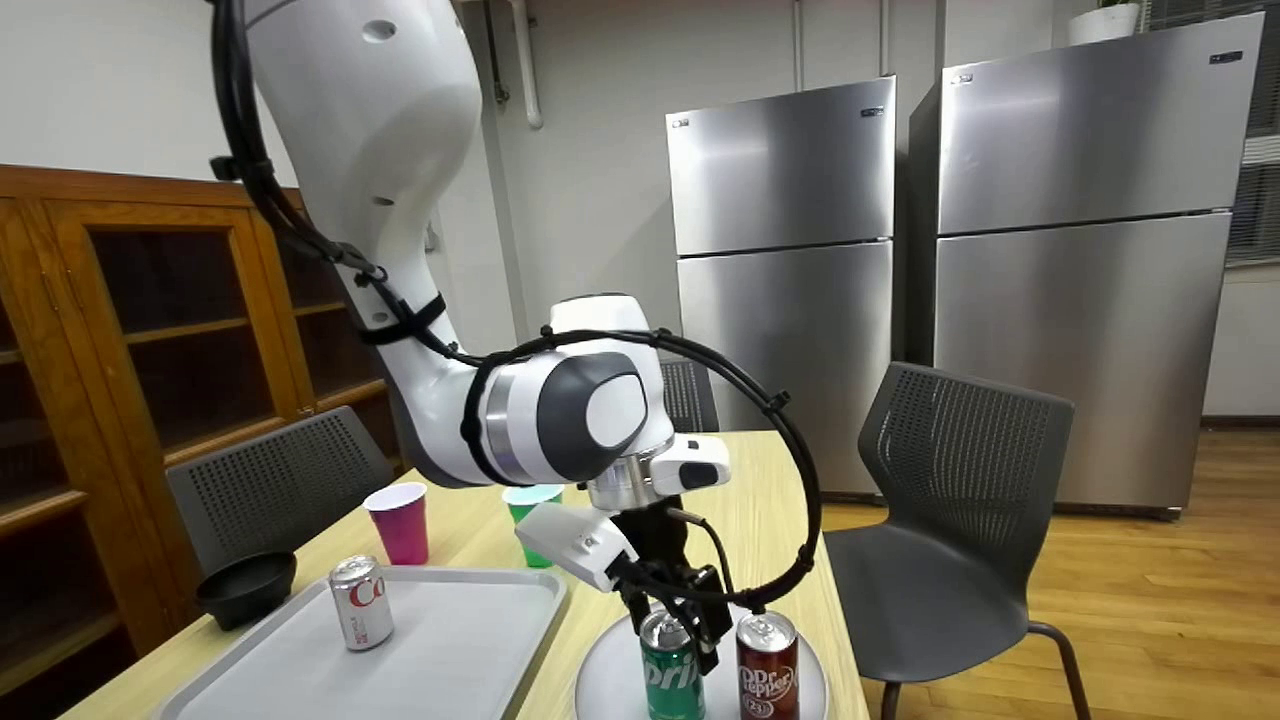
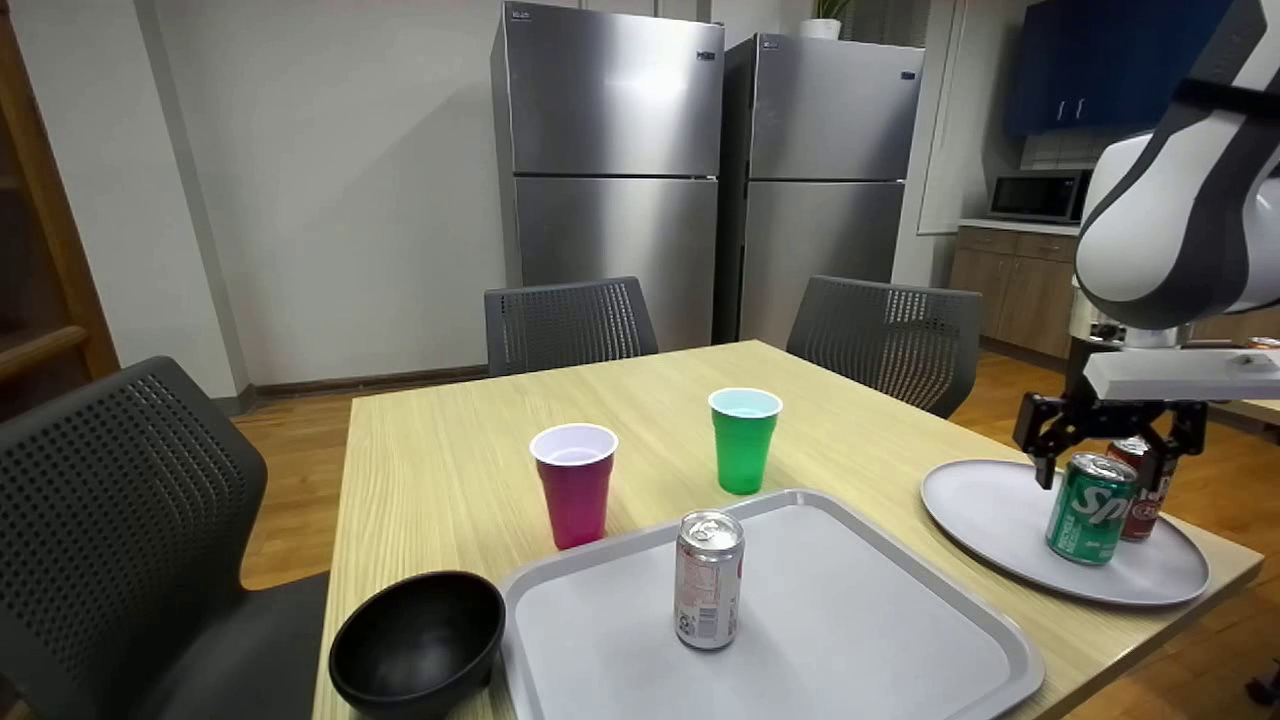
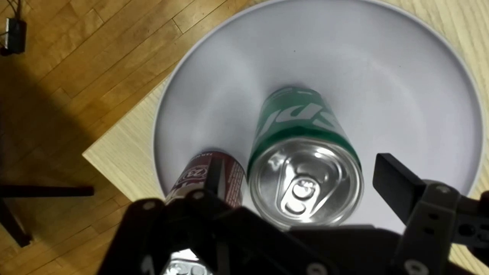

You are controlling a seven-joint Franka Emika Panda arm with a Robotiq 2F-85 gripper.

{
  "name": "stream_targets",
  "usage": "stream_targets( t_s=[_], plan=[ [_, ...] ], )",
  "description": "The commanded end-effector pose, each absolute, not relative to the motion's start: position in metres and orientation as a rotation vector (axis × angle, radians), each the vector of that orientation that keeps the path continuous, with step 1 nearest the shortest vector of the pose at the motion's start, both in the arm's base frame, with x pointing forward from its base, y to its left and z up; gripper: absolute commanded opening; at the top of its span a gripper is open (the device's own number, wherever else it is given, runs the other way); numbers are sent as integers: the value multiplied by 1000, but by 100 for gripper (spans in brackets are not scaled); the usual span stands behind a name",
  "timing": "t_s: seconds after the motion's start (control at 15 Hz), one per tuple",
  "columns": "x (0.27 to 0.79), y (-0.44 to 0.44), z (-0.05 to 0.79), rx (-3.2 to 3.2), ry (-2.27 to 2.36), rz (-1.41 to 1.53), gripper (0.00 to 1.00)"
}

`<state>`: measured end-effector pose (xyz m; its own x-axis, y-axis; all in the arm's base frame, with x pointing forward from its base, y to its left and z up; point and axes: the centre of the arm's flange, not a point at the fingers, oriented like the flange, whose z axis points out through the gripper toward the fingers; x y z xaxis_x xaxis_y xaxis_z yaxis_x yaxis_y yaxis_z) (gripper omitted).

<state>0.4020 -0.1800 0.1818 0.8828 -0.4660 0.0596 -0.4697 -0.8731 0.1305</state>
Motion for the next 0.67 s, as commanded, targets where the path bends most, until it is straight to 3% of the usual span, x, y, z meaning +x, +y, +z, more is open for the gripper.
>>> stream_targets(
  t_s=[0.0, 0.07, 0.2, 0.4, 0.6],
  plan=[
    [409, -178, 178, 2906, -719, 49, 100],
    [409, -178, 177, 2903, -715, 56, 75],
    [408, -177, 178, 2905, -715, 62, 68],
    [407, -177, 180, 2899, -719, 71, 42],
    [405, -175, 180, 2896, -713, 65, 39]
  ],
)
